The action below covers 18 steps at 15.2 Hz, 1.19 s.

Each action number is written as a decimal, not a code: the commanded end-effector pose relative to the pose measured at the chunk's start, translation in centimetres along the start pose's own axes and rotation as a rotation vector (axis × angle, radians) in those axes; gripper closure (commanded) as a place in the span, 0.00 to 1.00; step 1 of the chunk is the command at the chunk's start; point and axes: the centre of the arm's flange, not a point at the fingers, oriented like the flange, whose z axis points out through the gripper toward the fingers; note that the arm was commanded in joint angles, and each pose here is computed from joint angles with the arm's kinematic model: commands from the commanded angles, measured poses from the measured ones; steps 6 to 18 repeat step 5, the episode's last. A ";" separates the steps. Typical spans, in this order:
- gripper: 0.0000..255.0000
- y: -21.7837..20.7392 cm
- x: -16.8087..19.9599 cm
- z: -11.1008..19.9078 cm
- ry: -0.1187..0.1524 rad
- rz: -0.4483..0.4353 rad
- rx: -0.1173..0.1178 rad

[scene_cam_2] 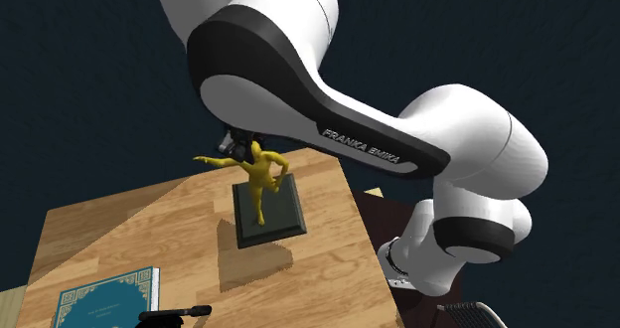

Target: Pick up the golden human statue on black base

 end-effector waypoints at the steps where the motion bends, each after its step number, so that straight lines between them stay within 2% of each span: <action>1: 1.00 -0.1 -0.1 -1.1 0.001 0.000 0.000; 4: 1.00 -0.1 -0.1 -2.3 0.001 0.000 0.000; 18: 1.00 -0.1 -0.1 -2.3 0.001 0.000 0.000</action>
